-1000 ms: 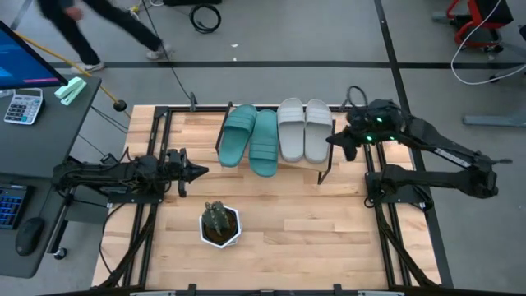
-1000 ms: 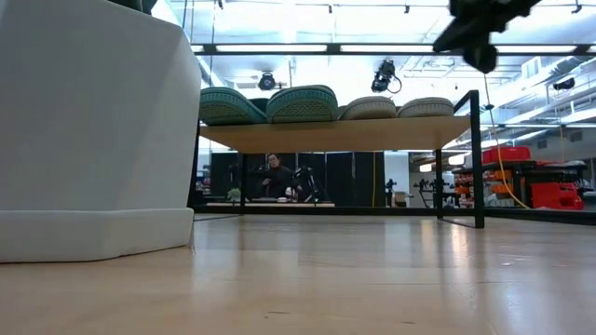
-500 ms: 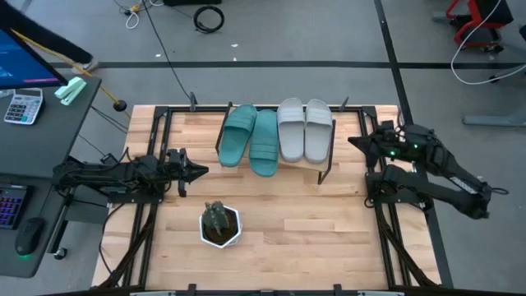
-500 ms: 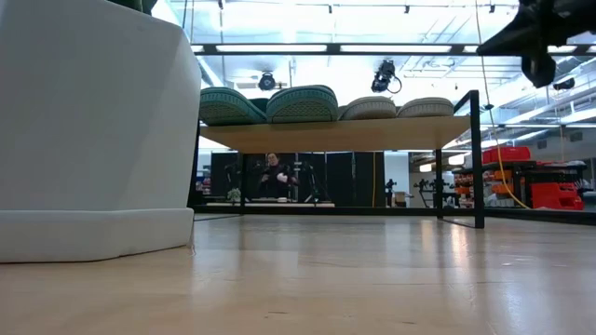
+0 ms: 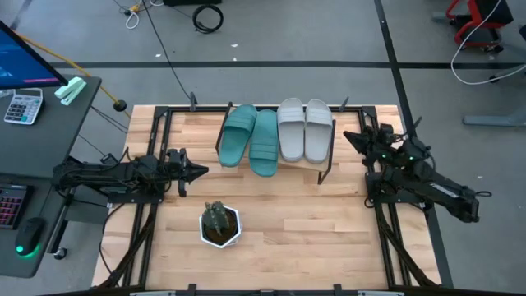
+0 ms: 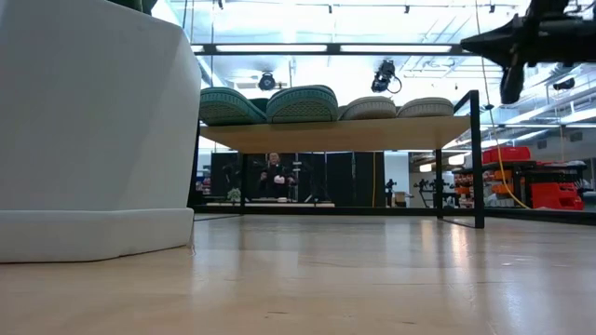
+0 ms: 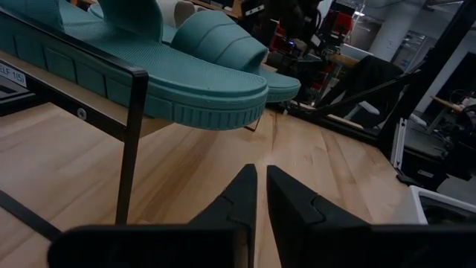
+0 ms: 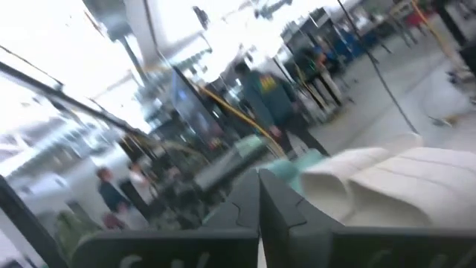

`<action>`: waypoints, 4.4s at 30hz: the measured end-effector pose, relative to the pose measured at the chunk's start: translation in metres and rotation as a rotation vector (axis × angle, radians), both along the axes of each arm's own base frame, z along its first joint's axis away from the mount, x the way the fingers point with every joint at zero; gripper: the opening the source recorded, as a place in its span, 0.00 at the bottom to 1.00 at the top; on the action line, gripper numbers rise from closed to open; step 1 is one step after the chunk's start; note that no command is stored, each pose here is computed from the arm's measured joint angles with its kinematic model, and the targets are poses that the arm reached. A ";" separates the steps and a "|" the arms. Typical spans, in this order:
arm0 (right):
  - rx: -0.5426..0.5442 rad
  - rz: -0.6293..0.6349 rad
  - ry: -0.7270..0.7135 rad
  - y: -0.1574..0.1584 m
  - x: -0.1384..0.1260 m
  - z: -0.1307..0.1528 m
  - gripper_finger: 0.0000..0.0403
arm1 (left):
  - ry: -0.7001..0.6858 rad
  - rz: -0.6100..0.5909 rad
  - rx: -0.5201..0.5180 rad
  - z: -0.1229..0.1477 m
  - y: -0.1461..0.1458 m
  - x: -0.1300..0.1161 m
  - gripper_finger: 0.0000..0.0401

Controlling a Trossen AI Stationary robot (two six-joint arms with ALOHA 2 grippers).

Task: Pick and place slides into the shelf
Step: Return to Home Position

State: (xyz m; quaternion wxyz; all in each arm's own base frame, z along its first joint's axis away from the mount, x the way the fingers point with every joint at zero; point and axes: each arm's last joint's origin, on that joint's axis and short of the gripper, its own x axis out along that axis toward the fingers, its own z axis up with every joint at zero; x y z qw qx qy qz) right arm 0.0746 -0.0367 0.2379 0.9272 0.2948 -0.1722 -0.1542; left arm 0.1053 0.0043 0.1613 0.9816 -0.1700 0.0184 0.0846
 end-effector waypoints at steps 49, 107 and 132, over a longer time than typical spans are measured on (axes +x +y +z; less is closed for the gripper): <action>-0.224 0.546 0.320 0.054 0.027 -0.076 0.00 | -0.003 0.000 0.000 0.000 0.000 0.000 0.09; -0.449 0.351 0.377 0.047 0.016 -0.057 0.00 | -0.002 -0.001 0.000 0.000 0.000 0.000 0.09; -0.420 0.320 0.387 0.046 0.019 -0.065 0.01 | -0.002 -0.001 0.000 0.000 0.000 0.000 0.09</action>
